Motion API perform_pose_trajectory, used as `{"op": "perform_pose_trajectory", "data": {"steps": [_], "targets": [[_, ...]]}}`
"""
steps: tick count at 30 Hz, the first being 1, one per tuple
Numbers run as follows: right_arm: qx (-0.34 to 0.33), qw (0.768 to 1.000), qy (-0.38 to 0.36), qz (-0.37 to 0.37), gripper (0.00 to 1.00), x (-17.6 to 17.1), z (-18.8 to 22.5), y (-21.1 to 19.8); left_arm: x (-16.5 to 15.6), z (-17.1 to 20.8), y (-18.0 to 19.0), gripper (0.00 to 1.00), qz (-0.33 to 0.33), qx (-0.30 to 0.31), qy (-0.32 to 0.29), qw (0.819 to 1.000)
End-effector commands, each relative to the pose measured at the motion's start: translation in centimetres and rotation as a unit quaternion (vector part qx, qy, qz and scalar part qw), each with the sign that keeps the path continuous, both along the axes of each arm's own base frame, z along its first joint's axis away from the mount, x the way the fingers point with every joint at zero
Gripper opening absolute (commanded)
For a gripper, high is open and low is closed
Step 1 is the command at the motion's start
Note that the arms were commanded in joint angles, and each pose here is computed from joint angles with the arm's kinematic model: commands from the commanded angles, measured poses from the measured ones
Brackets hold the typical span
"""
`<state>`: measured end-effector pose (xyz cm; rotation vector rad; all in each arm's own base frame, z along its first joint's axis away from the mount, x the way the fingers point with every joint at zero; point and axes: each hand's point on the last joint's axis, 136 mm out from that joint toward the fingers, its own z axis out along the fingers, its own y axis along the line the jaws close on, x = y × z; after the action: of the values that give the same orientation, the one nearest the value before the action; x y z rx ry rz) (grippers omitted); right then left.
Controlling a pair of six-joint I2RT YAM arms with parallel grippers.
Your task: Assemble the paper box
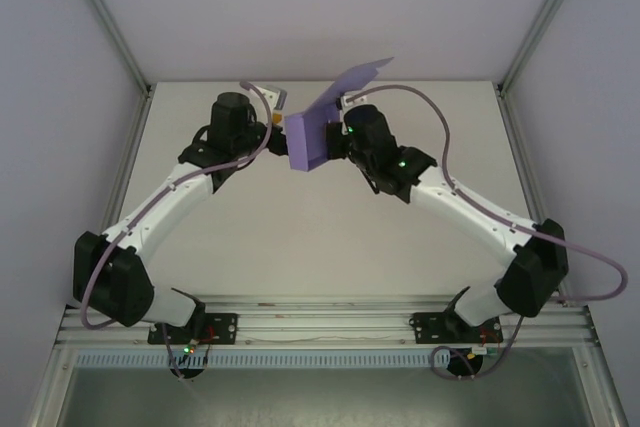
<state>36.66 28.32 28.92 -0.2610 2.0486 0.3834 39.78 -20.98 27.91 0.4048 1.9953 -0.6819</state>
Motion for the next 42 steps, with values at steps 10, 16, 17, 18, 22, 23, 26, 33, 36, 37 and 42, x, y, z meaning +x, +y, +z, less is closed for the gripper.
{"op": "perform_pose_trajectory", "data": {"steps": [10,16,17,18,22,23,26,33,36,37,42], "targets": [[-0.064,0.994,0.077,0.039,0.0,-0.6,-6.8,2.4,-6.0,5.1,-6.2,1.0,-0.15,-0.02,-0.082,0.985],[-0.056,0.996,0.022,-0.062,0.0,-0.9,-2.1,-4.4,-3.3,1.2,1.0,1.0,0.062,0.041,-0.035,0.997],[-0.05,0.996,0.023,-0.069,0.0,-1.2,-1.8,-5.4,-3.2,0.2,2.3,1.0,0.092,0.043,-0.02,0.995],[-0.045,0.995,0.031,-0.08,0.0,-1.7,-1.7,-6.6,-3.0,-0.8,3.8,1.0,0.119,0.045,-0.002,0.992],[-0.054,0.986,0.073,-0.139,0.0,-3.1,-3.3,-11.2,-3.5,-4.4,9.1,1.0,0.219,0.069,0.07,0.971],[-0.061,0.983,0.084,-0.152,0.0,-3.4,-4.0,-12.1,-3.8,-4.9,9.9,1.0,0.231,0.077,0.077,0.967],[-0.089,0.973,0.119,-0.174,0.0,-4.1,-6.6,-13.5,-5.1,-6.0,11.8,1.0,0.262,0.104,0.086,0.956],[-0.12,0.951,0.216,-0.186,0.0,-3.5,-15.3,-11.9,-6.7,-6.0,12.7,1.0,0.275,0.097,0.085,0.953],[-0.152,0.94,0.239,-0.192,0.0,-3.3,-18.6,-11.4,-6.7,-5.9,12.6,1.0,0.273,0.095,0.085,0.954],[-0.161,0.937,0.243,-0.19,0.0,-3.3,-19.3,-11.2,-6.6,-5.9,12.5,1.0,0.27,0.095,0.084,0.954],[-0.19,0.926,0.268,-0.184,0.0,-3.2,-21.7,-10.7,-6.3,-6.1,12.2,1.0,0.262,0.094,0.08,0.957]]}}
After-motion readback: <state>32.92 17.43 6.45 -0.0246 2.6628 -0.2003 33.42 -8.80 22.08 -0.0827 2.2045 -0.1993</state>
